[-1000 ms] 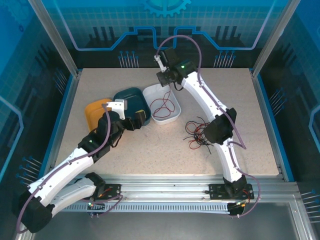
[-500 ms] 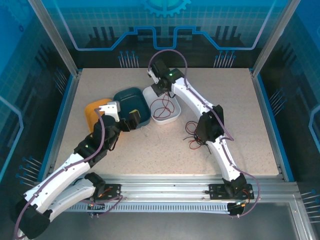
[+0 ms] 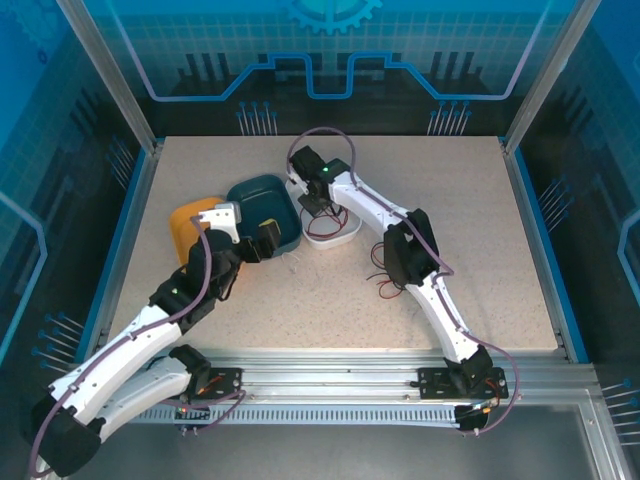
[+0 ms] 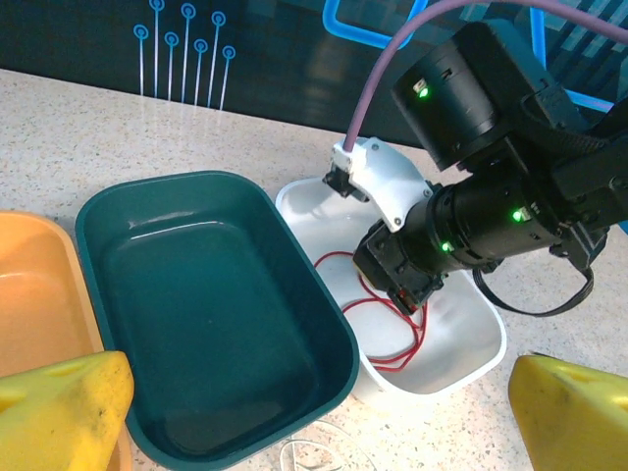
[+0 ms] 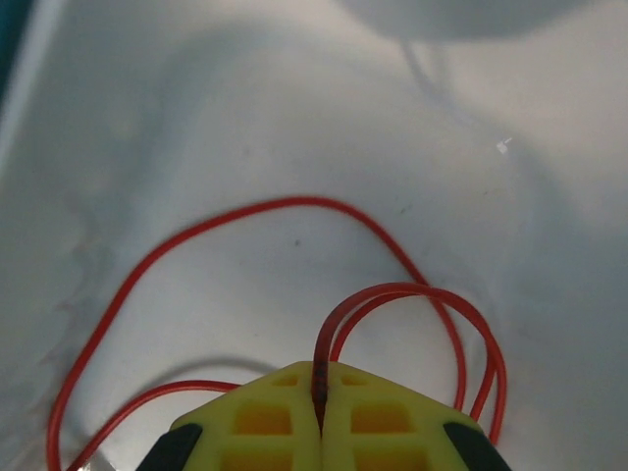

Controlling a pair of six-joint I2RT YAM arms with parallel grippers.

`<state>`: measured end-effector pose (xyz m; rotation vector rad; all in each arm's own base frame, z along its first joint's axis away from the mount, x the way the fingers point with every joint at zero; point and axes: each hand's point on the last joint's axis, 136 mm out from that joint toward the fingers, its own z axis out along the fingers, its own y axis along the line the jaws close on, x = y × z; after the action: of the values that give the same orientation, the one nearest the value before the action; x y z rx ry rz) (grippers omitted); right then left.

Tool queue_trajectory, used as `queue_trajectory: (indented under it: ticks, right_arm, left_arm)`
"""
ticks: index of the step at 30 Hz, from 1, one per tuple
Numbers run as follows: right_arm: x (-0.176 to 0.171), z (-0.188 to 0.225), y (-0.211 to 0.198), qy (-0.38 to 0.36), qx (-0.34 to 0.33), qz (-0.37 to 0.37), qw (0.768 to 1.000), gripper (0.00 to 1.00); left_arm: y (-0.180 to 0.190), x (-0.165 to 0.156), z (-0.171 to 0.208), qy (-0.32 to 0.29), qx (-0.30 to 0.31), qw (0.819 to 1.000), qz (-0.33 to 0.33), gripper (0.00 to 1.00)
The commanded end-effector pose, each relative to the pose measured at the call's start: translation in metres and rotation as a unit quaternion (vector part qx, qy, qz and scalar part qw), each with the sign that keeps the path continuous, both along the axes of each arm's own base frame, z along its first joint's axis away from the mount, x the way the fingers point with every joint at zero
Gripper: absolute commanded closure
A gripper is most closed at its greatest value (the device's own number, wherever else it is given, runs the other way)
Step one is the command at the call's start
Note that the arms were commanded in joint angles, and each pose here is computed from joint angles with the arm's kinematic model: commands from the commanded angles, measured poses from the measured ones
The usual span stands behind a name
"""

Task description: Untangle the cables

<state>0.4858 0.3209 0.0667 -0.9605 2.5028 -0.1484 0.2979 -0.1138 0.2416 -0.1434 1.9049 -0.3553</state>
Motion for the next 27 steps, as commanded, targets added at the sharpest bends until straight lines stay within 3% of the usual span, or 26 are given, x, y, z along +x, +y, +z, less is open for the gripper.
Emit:
queue_trajectory:
  ticks: [1,8,14,19,27]
  right_arm:
    - [-0.003,-0.003,0.008,-0.009,-0.012,0.016,1.0,0.9]
    - [-0.011,0.015,0.002,-0.021,-0.012,0.01,1.0,0.71]
    - [-0.018,0.045,0.0,-0.035,0.013,0.0,0.999,0.61]
    - [-0.021,0.081,-0.008,-0.062,0.029,-0.018,0.997,0.47]
    - [-0.026,0.104,-0.017,-0.076,0.041,-0.039,0.996,0.47]
  left_arm:
    - [0.003,0.001,-0.004,0.009,0.001,1.0,0.009,0.01]
    - [0.004,0.001,-0.005,0.013,0.003,1.0,0.011,0.01]
    - [0.005,0.001,-0.003,0.015,0.004,1.0,0.015,0.01]
    - [0.006,0.001,-0.001,0.013,0.006,1.0,0.015,0.01]
    - [0.005,0.001,0.003,0.009,0.006,1.0,0.012,0.01]
